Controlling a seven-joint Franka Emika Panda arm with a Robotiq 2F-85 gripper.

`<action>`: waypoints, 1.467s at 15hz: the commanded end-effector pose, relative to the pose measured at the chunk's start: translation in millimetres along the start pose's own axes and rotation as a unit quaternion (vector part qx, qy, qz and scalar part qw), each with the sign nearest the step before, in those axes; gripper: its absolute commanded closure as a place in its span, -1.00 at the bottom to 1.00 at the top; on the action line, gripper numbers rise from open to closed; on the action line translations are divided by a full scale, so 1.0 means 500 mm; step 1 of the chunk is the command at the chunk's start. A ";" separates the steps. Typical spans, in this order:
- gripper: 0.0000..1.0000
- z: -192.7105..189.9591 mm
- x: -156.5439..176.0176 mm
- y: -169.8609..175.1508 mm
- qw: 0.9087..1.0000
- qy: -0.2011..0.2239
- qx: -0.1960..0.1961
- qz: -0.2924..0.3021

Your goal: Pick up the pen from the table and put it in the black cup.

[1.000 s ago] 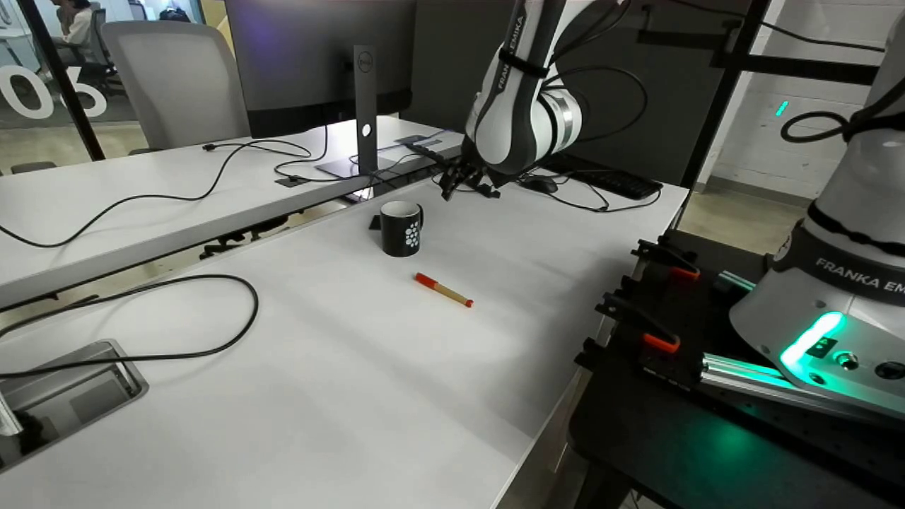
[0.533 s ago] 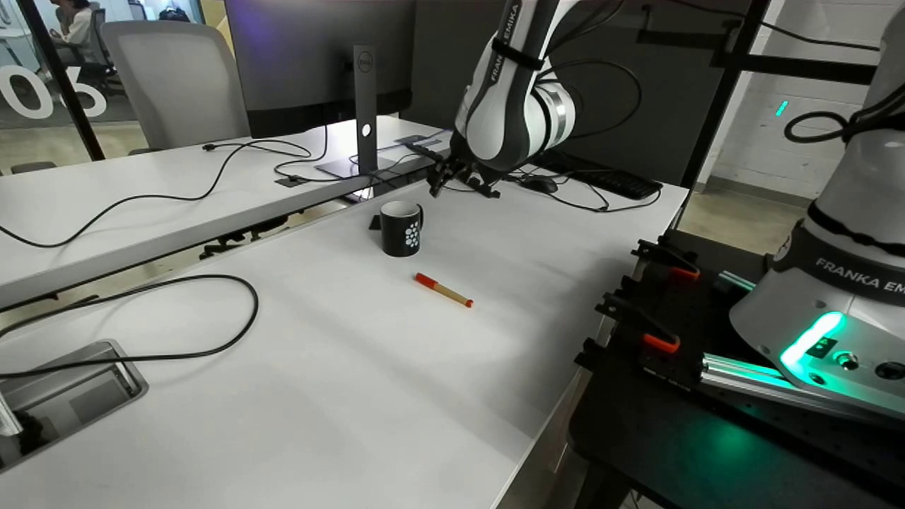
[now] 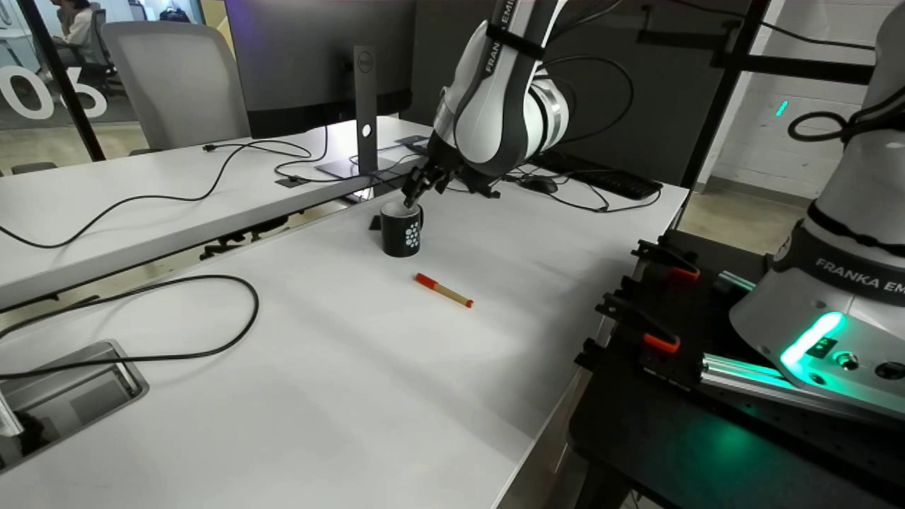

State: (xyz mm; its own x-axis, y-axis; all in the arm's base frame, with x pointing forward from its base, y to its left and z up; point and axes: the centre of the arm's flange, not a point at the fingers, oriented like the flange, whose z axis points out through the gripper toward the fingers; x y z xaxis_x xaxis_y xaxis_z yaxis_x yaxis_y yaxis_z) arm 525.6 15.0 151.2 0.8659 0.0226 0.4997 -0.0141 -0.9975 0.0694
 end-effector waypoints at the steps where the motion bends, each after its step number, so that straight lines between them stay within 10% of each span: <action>1: -1.00 -0.014 -0.052 -0.020 1.000 -0.014 0.013 0.007; 22: -1.00 0.020 -0.133 -0.065 0.992 -0.125 0.030 -0.005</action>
State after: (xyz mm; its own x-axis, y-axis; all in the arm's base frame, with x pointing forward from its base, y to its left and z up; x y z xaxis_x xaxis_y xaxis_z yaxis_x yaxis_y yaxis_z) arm 467.4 35.3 114.2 0.9483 0.0229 0.3165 0.0085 -0.9989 0.0470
